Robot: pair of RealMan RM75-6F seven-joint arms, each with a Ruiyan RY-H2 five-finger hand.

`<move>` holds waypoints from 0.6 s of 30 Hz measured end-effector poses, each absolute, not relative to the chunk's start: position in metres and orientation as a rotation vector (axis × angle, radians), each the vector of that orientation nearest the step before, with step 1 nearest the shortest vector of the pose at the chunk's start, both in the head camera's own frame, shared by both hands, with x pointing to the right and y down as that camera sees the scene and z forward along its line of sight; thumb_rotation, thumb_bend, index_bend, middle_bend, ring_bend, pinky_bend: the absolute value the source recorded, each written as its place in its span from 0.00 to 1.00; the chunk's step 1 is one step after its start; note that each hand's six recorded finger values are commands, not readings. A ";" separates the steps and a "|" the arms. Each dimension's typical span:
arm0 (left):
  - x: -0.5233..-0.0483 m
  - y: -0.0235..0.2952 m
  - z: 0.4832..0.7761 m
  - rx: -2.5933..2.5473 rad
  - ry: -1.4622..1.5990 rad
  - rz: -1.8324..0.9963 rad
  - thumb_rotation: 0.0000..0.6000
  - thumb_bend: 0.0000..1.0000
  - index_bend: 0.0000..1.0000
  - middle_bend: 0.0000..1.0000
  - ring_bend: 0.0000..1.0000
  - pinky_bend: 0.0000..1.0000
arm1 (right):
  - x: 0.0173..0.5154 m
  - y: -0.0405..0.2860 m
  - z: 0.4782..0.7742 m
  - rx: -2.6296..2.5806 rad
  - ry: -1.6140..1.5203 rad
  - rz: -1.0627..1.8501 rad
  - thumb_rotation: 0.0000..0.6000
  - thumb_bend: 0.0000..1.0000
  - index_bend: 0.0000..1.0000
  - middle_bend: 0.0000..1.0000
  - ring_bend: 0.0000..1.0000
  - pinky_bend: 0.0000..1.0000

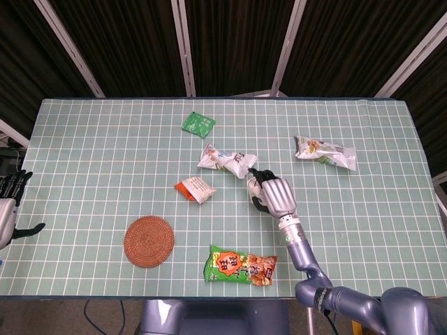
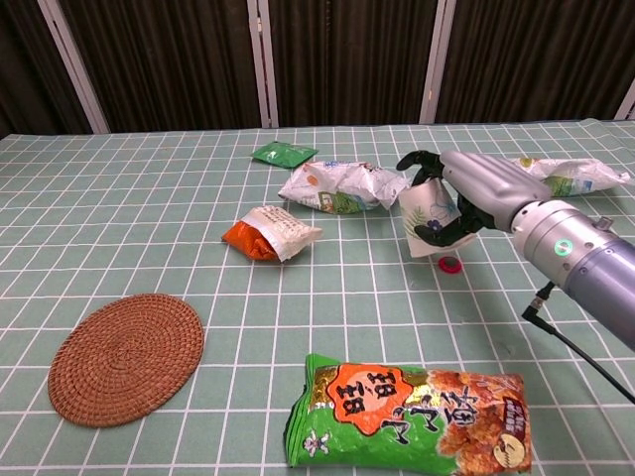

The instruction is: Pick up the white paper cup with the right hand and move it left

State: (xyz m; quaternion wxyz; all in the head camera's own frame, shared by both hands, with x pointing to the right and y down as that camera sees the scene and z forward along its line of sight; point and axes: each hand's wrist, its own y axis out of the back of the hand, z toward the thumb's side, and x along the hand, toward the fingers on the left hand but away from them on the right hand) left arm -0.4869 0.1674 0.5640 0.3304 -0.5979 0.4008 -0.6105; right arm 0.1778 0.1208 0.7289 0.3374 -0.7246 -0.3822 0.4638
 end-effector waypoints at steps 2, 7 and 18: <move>-0.487 0.167 0.564 -1.563 1.048 -1.597 1.00 0.00 0.00 0.00 0.00 0.00 | 0.179 0.121 0.730 -1.886 -0.994 1.211 1.00 0.34 0.16 0.36 0.20 0.51; -0.487 0.167 0.565 -1.561 1.046 -1.601 1.00 0.00 0.00 0.00 0.00 0.00 | 0.183 0.122 0.733 -1.897 -0.997 1.221 1.00 0.33 0.14 0.30 0.14 0.48; -0.485 0.168 0.566 -1.558 1.038 -1.600 1.00 0.00 0.00 0.00 0.00 0.00 | 0.189 0.134 0.731 -1.961 -0.970 1.209 1.00 0.27 0.03 0.10 0.01 0.35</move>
